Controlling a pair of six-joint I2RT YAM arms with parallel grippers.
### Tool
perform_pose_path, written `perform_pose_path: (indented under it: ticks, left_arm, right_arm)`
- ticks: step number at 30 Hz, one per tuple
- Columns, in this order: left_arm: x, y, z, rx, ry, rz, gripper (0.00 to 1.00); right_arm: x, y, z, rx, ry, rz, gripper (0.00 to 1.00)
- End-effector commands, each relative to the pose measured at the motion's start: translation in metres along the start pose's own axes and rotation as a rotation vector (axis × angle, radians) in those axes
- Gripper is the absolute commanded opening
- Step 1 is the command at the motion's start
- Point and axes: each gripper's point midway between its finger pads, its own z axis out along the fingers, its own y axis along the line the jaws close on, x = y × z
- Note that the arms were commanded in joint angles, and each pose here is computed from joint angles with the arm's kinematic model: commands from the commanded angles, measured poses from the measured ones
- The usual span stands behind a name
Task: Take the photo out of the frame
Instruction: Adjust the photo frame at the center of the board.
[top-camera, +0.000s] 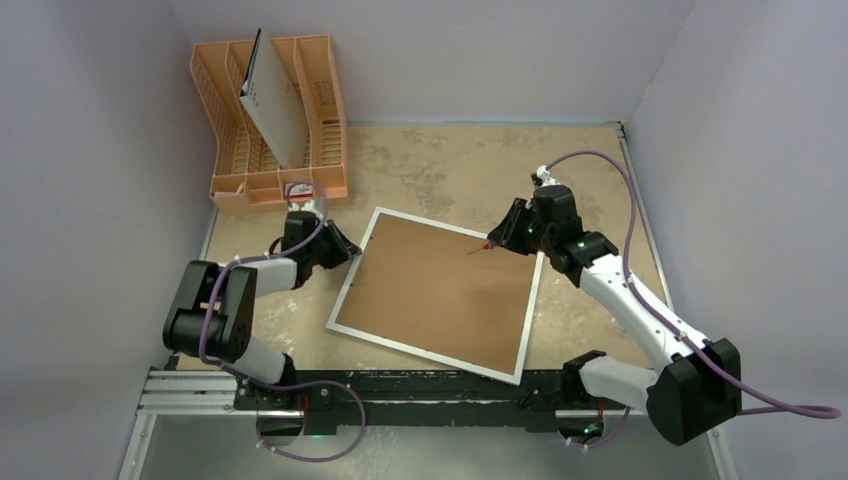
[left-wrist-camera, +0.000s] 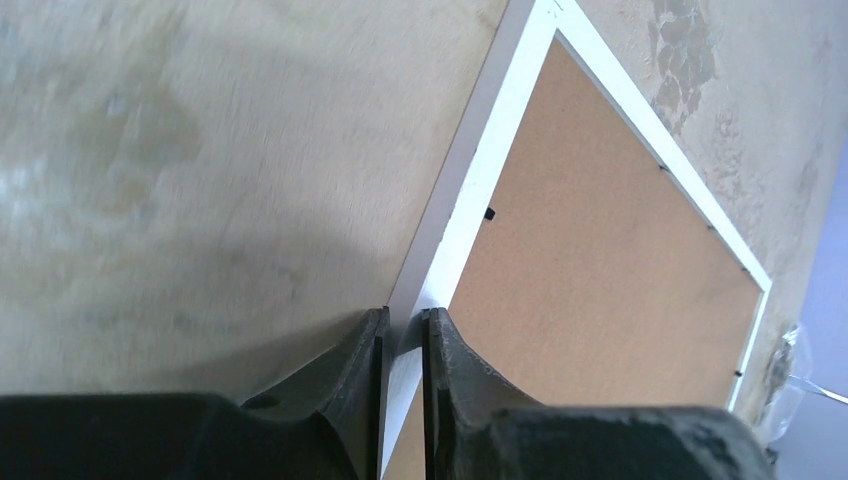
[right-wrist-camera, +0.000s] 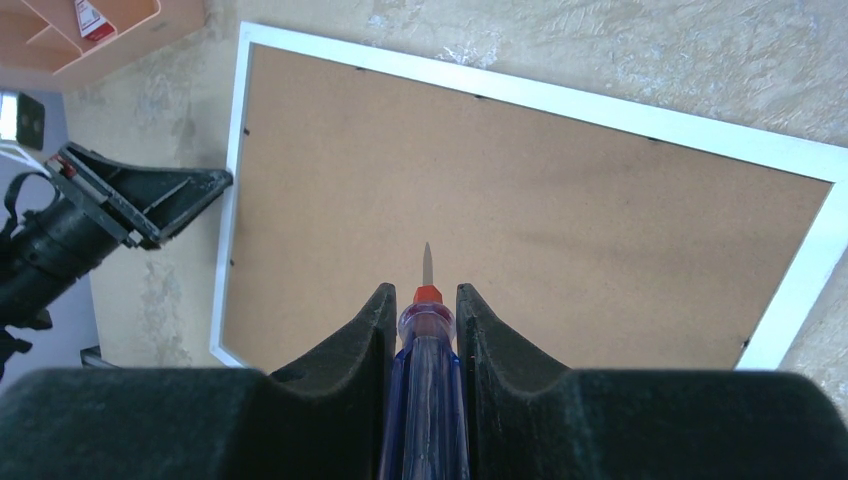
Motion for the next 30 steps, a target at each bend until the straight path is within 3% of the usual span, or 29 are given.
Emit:
perform_pose_path:
  ticks: [1,9,17,24,30]
  left_arm:
    - [0.054,0.039,-0.013,-0.185,0.066,-0.166,0.0]
    - [0.077,0.022,-0.02,-0.208,0.045,-0.139,0.0]
    - [0.042,0.011,-0.025,-0.209,-0.038,0.017,0.03]
    - [0.027,0.001,-0.017,-0.204,-0.018,0.134,0.12]
    - [0.033,-0.004,-0.012,-0.162,0.029,0.17,0.15]
  right_arm:
    - [-0.007,0.01,0.0,-0.046,-0.015,-0.008,0.0]
    - [-0.011,-0.011,0.0,0.062,-0.036,-0.013,0.0]
    - [-0.047,-0.089,-0.025,0.322,-0.137,0.094,0.0]
    - [-0.043,-0.096,-0.005,-0.207,-0.025,0.454,0.0]
    - [-0.023,-0.114,0.014,-0.232,0.047,0.539,0.0]
